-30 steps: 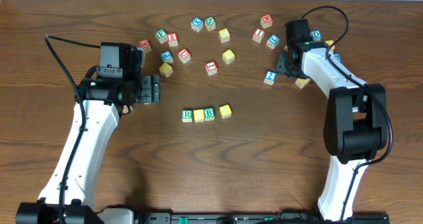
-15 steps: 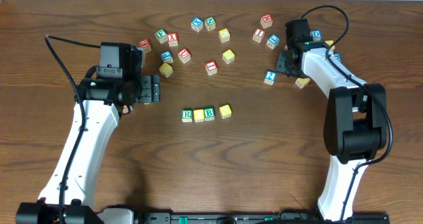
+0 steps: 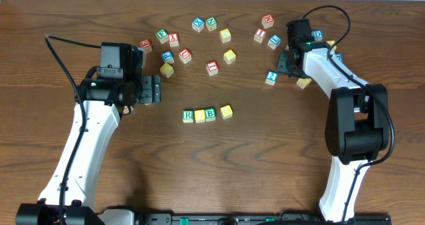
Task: Spell out ROBOT
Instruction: 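Close the right gripper on the blue T block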
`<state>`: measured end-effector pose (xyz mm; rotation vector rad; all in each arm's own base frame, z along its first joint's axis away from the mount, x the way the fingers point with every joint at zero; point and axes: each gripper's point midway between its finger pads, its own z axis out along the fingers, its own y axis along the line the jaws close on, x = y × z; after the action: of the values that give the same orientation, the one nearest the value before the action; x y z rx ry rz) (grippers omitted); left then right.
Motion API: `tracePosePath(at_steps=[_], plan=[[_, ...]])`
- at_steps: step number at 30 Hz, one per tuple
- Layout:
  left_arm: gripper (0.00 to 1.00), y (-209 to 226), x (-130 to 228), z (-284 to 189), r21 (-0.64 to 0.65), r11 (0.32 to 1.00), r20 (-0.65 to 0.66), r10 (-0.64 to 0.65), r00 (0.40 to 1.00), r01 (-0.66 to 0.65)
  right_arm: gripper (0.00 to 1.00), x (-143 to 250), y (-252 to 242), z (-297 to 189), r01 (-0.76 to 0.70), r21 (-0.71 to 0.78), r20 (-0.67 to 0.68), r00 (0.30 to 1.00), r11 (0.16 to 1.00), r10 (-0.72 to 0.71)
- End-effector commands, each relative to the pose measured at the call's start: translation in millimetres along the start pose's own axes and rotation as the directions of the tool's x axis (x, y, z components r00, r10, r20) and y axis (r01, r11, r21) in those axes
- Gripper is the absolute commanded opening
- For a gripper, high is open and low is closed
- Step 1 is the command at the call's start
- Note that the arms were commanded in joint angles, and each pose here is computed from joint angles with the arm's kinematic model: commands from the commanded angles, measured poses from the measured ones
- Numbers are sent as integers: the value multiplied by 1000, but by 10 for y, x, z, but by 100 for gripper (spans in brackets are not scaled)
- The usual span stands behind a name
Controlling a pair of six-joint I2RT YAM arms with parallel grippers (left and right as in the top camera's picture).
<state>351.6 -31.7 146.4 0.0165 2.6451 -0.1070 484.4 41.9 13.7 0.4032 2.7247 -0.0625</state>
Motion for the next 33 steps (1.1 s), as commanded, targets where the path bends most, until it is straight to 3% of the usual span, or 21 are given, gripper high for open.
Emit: tracePosePath(at_steps=[1,19,33], plan=[[86,33,18,-12,-11,1000,3,-1,1000,1,42,-84,24,-46,-21,-9,17,1000,1000,22],[86,33,18,-12,-11,1000,3,-1,1000,1,30,-76,26,-47,-24,-8,15,1000,1000,24],[86,33,18,-12,-11,1000,3,-1,1000,1,29,-82,25,-70,-22,-6,10,1000,1000,22]])
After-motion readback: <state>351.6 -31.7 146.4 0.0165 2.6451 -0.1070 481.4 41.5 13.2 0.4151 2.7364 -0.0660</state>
